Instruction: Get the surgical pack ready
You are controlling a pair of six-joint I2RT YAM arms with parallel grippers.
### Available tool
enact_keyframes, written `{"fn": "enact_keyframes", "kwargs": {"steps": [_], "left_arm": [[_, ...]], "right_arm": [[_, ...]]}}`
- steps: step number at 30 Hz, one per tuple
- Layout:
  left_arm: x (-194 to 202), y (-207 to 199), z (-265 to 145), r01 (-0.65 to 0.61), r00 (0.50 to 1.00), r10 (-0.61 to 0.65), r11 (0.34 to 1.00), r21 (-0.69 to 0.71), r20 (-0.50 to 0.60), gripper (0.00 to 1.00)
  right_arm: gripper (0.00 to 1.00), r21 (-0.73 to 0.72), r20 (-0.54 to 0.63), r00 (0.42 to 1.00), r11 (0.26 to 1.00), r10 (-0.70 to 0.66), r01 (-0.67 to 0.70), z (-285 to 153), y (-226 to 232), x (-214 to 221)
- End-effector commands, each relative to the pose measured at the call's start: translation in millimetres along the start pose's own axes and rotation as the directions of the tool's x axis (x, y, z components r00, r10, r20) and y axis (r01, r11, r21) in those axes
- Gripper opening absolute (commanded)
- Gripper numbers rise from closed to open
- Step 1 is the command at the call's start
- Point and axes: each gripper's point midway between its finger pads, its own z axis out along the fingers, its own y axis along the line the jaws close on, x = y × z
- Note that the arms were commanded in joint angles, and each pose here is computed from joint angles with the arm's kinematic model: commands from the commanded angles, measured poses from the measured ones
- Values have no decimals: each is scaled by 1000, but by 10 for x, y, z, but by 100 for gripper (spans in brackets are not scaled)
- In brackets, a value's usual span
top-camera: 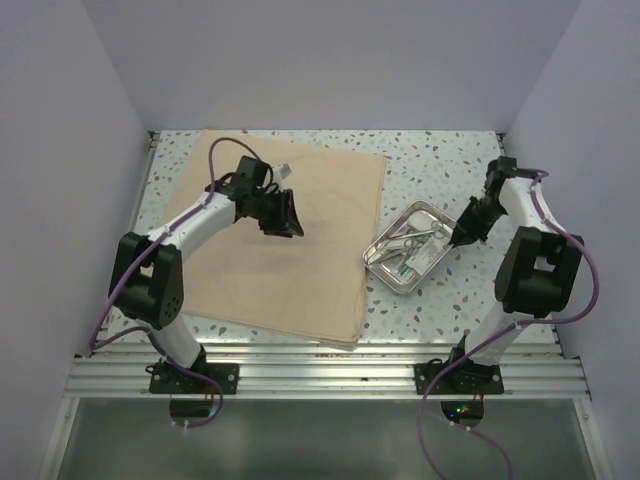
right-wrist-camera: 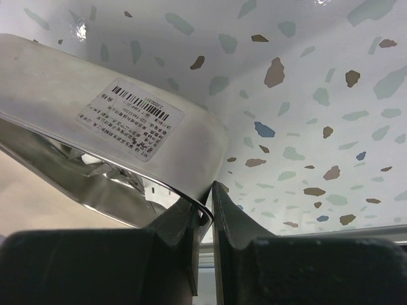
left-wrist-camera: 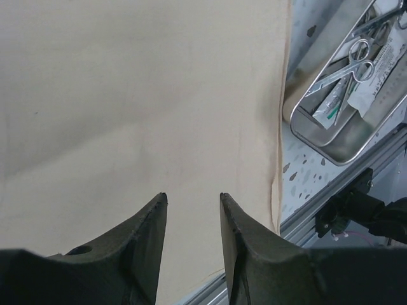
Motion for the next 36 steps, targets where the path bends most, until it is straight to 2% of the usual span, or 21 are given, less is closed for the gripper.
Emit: {"fn": "enact_keyframes", "kwargs": {"steps": [1, 4, 6, 7, 10, 16, 19, 23, 24, 27, 30, 32, 33, 36], "left_arm": [[-212, -568, 160, -151, 988, 143, 976, 156, 64, 43], [-283, -910, 382, -195, 976, 173, 964, 180, 130, 45], [-317, -1102, 524, -189, 973, 163, 969, 161, 166, 52], [-339, -1241, 651, -197, 971, 172, 969, 151, 163, 56], [-310, -1417, 981, -196, 974, 182, 976, 95, 138, 57], [-204, -1478, 1466, -226, 967, 228, 974, -27, 111, 56], [-184, -1414, 1566, -247, 961, 256, 965, -90, 107, 56], [-131, -1462, 1669, -286, 951, 296, 953, -104, 94, 54], [-106, -1458, 1701, -293, 950, 302, 951, -101, 81, 53], [-61, -1511, 1792, -309, 948, 313, 948, -71, 57, 38], [-44, -1646, 1826, -330, 943, 330, 944, -7, 47, 15], [-22, -1723, 1815, -335, 942, 333, 942, 36, 35, 9], [-9, -1772, 1813, -337, 941, 336, 940, 58, 32, 1], [-43, -1983, 1696, -353, 935, 351, 927, 129, 40, 0]], "right_arm": [[0, -54, 23, 1000, 998, -18, 19, -188, 77, 23], [0, -51, 14, 1000, 999, -17, 17, -167, 63, 37], [0, -47, 13, 1000, 999, -18, 18, -157, 60, 37], [0, -46, 15, 1000, 999, -19, 20, -167, 61, 32], [0, -32, 13, 1000, 999, -18, 18, -160, 38, 28], [0, -24, 12, 1000, 1000, -11, 11, -143, 25, 28], [0, -33, 12, 1000, 999, -7, 8, -160, 50, 18], [0, -36, 7, 1000, 999, -4, 4, -159, 68, 4], [0, -35, 11, 1000, 999, -4, 5, -173, 68, -3], [0, -25, 23, 1000, 1000, -3, 4, -205, 57, -20], [0, -11, 32, 999, 1000, 0, 1, -232, 34, -25], [0, 1, 52, 999, 1000, 1, -1, -277, 18, -50], [0, 8, 62, 998, 1000, 1, -2, -309, 14, -70], [0, 41, 108, 994, 999, -7, 3, -446, -20, -147]]}}
